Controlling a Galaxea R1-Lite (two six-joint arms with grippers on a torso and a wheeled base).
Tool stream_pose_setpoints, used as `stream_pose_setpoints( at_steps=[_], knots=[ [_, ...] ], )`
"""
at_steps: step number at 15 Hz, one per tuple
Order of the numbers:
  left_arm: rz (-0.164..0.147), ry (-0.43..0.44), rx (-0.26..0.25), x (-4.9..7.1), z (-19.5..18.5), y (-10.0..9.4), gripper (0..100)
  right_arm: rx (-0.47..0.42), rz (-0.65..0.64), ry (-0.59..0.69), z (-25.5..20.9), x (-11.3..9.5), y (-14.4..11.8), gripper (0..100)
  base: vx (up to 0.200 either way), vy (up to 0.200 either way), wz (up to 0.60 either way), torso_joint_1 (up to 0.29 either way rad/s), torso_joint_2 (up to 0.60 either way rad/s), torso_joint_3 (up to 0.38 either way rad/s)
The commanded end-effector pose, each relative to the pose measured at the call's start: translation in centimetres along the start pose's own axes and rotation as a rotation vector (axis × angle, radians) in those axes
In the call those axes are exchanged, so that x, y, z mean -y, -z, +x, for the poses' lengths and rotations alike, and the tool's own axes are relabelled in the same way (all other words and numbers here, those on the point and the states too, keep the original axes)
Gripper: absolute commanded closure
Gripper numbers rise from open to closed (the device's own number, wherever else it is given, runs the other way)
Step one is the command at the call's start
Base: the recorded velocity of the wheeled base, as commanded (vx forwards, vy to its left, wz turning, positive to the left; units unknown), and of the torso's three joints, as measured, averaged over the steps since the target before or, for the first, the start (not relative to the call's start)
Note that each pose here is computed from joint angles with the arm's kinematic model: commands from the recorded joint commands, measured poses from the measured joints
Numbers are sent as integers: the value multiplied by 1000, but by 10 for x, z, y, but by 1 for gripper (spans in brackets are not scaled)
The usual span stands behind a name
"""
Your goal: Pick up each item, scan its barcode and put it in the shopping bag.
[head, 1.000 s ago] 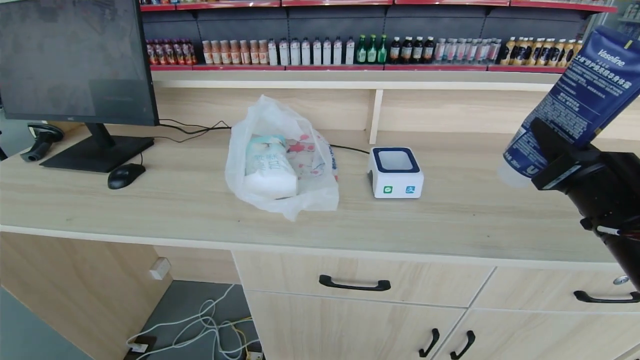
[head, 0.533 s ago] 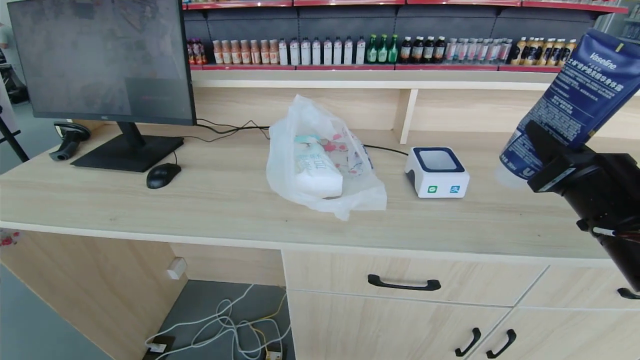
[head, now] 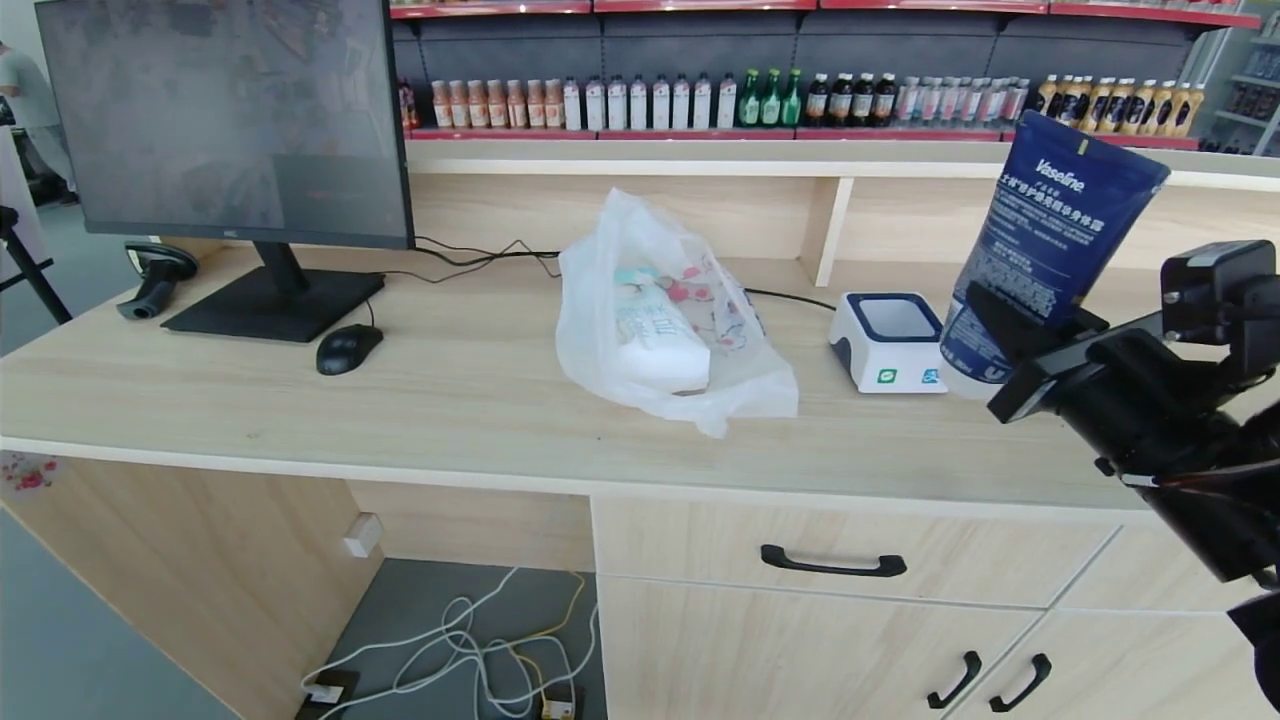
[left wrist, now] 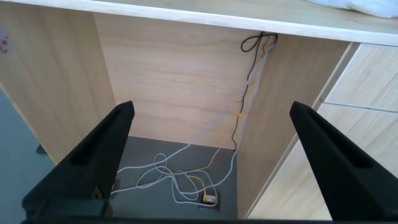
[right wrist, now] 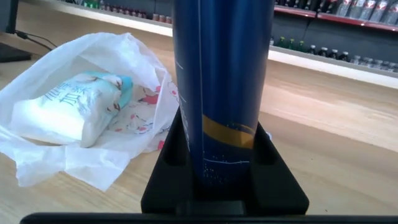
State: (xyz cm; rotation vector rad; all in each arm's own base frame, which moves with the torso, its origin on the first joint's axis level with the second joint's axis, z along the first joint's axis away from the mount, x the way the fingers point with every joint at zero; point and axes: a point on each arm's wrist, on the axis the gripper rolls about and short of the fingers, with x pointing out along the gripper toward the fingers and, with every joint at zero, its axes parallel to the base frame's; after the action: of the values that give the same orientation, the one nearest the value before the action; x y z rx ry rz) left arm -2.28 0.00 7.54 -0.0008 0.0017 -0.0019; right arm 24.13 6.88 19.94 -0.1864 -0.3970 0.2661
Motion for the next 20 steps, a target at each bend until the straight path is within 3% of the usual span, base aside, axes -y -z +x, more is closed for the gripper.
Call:
stream_pose_setpoints(
  at_steps=[1,4,8,11,12,16,20],
  knots=[
    [-1,0,0,0,0,0,0,-30,-21,-8,7,-3,11,100,0,0,0,0,0,0],
    [-1,0,2,0,0,0,0,-13,-87,-1,8,-1,7,100,200,0,0,-2,1,6],
    [-1,0,0,0,0,0,0,48,-258,-55,19,0,3,100,0,0,0,13,4,-3],
    [-1,0,2,0,0,0,0,31,-334,-53,25,1,12,100,0,0,0,0,0,0],
    [1,0,2,0,0,0,0,36,-394,-59,28,9,15,100,0,0,0,0,0,0],
    [5,1,0,0,0,0,0,217,-676,-206,52,48,14,100,0,0,0,0,0,0],
    [4,1,2,0,0,0,0,233,-723,-302,61,56,36,100,0,0,0,0,0,0]
  ],
)
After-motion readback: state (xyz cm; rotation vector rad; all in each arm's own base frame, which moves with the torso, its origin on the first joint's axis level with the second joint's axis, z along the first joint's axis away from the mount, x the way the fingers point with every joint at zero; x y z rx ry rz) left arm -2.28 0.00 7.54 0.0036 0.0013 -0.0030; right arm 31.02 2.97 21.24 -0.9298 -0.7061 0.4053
